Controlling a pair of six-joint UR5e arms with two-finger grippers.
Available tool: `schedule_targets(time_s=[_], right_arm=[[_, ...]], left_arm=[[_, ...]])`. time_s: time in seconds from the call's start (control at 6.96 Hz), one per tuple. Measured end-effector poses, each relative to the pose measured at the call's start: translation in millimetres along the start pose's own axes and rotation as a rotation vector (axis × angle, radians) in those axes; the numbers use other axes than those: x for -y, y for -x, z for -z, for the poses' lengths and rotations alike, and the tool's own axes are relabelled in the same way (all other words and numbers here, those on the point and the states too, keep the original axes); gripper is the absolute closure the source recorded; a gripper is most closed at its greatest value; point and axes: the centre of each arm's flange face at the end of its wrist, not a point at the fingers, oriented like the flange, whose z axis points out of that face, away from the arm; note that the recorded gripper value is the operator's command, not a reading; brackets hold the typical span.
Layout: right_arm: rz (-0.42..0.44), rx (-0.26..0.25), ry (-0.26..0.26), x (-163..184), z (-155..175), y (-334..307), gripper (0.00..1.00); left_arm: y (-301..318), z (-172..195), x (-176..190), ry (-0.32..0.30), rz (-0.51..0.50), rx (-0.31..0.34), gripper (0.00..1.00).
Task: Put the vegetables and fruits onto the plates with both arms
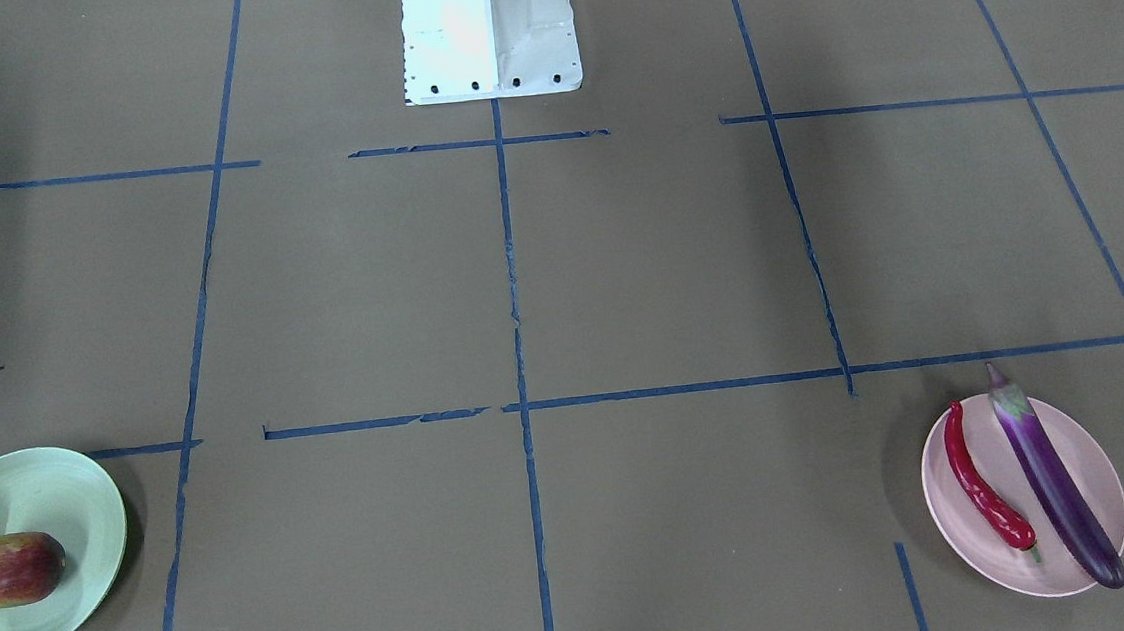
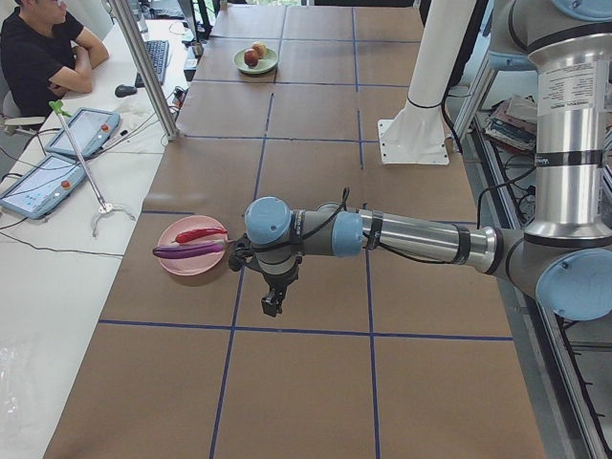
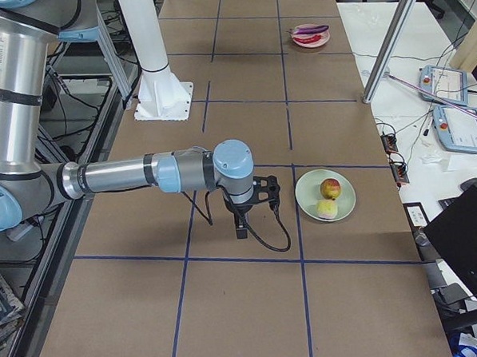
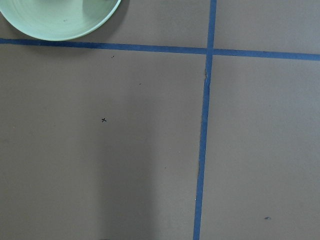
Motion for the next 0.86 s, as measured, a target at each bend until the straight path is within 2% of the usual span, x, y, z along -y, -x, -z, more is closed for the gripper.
schedule_targets(time_s=[0.43, 0.86], right_arm=[[-0.001, 0.002, 0.007, 1.9, -3.8, -3.1, 0.0], [-0.004, 0.005, 0.001, 14.3, -3.6, -2.1, 0.0]], left_arm=[[1.4, -2.7, 2.9, 0.011, 0.005, 0.0, 0.0], [-1.8, 4.8, 20.9, -0.005, -0.016, 0.008, 0.0]])
